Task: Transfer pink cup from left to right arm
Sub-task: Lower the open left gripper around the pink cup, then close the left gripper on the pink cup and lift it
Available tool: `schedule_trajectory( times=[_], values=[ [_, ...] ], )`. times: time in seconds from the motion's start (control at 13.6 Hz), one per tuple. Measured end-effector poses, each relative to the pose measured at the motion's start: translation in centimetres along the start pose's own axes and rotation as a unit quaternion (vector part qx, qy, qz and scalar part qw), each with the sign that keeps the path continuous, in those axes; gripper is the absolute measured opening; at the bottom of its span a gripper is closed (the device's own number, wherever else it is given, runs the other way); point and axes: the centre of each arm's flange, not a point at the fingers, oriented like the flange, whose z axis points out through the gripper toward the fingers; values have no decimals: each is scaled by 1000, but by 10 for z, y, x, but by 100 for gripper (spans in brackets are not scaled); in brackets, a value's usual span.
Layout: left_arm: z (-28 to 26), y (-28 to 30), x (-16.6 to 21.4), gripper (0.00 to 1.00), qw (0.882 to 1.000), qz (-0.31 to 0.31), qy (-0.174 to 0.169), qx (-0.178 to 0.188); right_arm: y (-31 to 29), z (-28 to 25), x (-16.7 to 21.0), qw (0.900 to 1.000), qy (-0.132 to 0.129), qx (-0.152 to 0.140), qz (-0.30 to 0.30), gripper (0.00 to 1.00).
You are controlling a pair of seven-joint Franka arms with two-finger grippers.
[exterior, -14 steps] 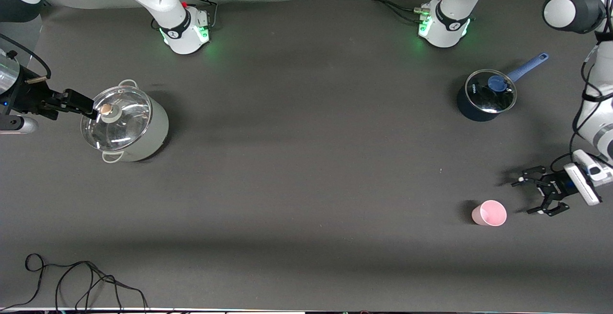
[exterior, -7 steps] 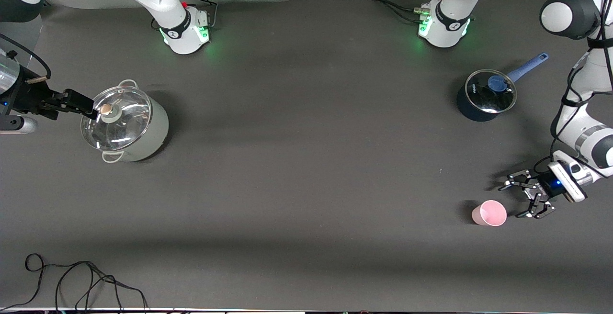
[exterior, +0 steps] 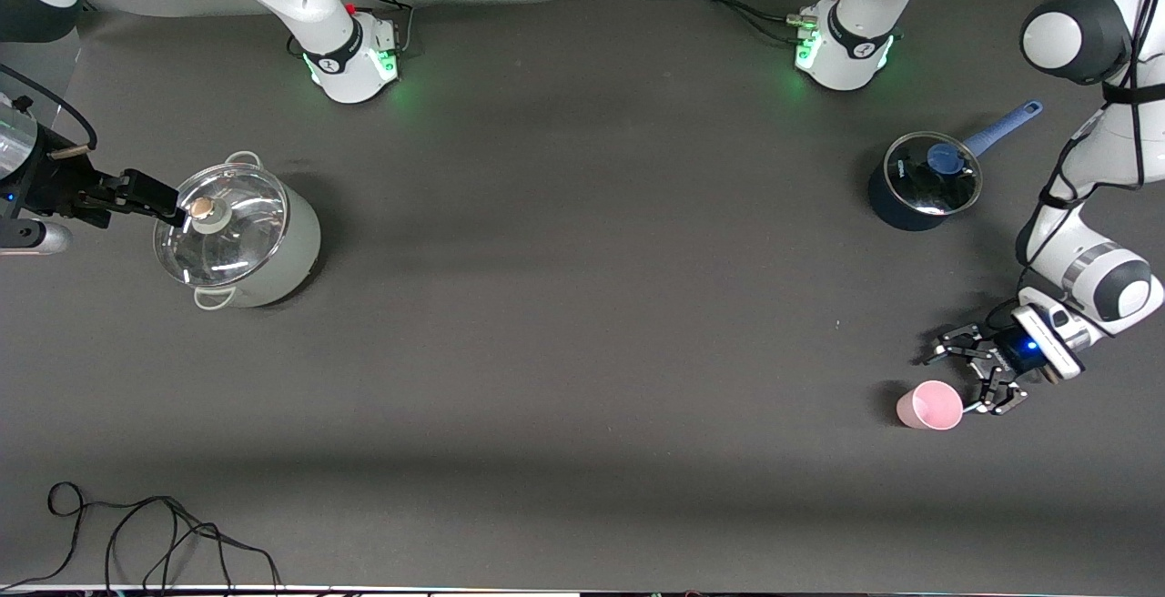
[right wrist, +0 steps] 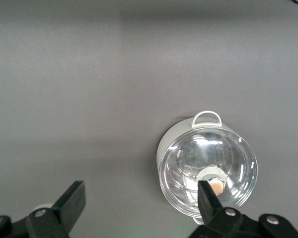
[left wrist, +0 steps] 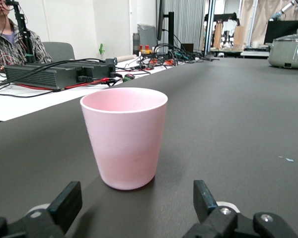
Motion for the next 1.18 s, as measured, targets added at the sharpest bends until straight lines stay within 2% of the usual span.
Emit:
schedule_trajectory(
  times=[0.37, 0.88, 0.96, 1.11, 1.18],
  values=[
    [20, 6, 0, 100, 1000, -3, 23, 16, 0, 0, 0, 1000, 0, 0, 0, 100],
    [48, 5, 5, 99, 999, -6, 20, 37, 0, 0, 0, 1000, 0, 0, 0, 100],
    [49, 5, 6, 95, 999, -6, 21, 37, 0, 0, 0, 1000, 0, 0, 0, 100],
    [50, 5, 6, 71, 999, -6, 20, 37, 0, 0, 0, 1000, 0, 0, 0, 100],
    [49, 5, 6, 67, 999, -6, 21, 37, 0, 0, 0, 1000, 0, 0, 0, 100]
  ],
)
